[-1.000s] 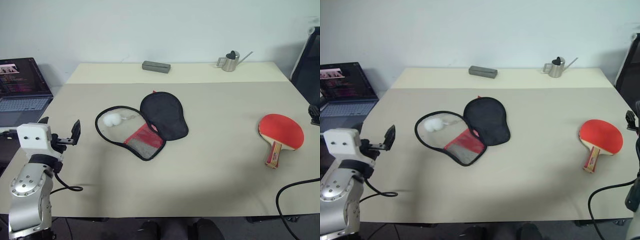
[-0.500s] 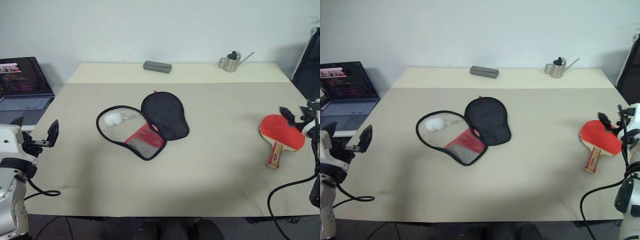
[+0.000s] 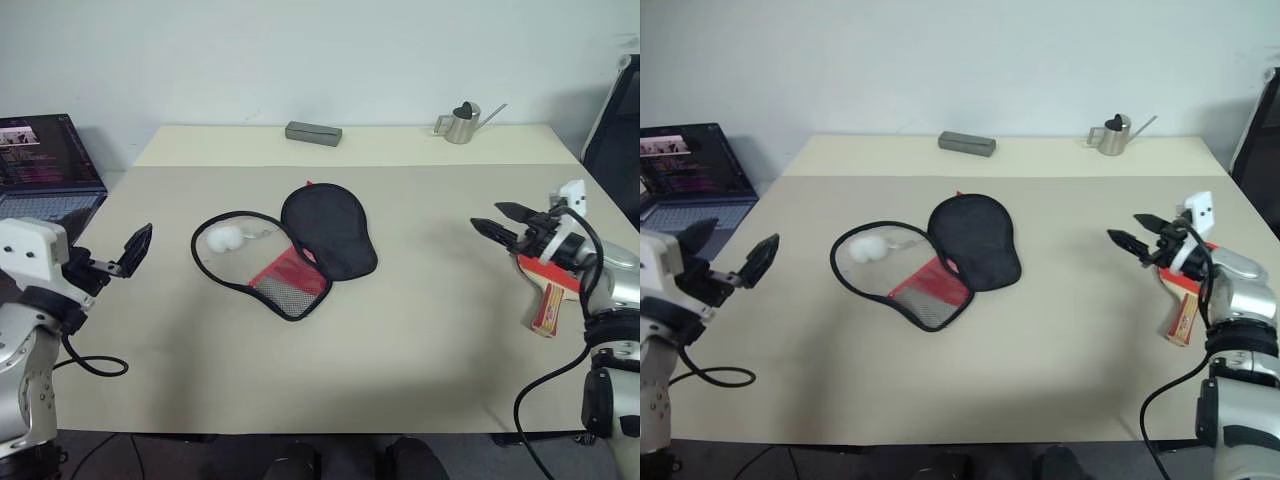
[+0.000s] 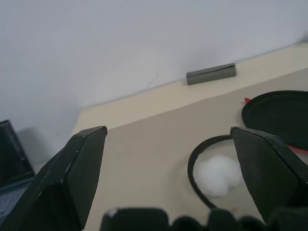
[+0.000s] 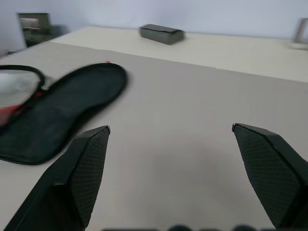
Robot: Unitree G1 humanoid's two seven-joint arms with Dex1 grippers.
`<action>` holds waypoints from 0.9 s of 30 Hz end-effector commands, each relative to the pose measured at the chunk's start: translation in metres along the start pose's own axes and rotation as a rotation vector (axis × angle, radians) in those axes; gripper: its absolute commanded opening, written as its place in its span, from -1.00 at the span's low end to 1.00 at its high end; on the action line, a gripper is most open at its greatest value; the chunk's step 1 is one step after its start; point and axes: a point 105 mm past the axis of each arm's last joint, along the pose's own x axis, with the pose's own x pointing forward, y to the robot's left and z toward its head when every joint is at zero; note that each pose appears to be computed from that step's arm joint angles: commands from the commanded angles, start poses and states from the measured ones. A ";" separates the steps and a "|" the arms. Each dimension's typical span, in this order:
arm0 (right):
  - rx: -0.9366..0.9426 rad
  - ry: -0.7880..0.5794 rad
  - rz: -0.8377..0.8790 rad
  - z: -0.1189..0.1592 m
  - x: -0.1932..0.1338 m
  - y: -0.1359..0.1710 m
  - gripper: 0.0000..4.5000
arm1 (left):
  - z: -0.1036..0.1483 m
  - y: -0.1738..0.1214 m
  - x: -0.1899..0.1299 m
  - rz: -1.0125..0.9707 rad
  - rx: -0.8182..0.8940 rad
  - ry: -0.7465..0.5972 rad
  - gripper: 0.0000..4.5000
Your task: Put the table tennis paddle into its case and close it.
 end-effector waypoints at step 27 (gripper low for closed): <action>0.066 0.130 0.297 0.010 0.092 0.110 0.98 | 0.013 -0.057 0.003 -0.631 -0.257 0.140 1.00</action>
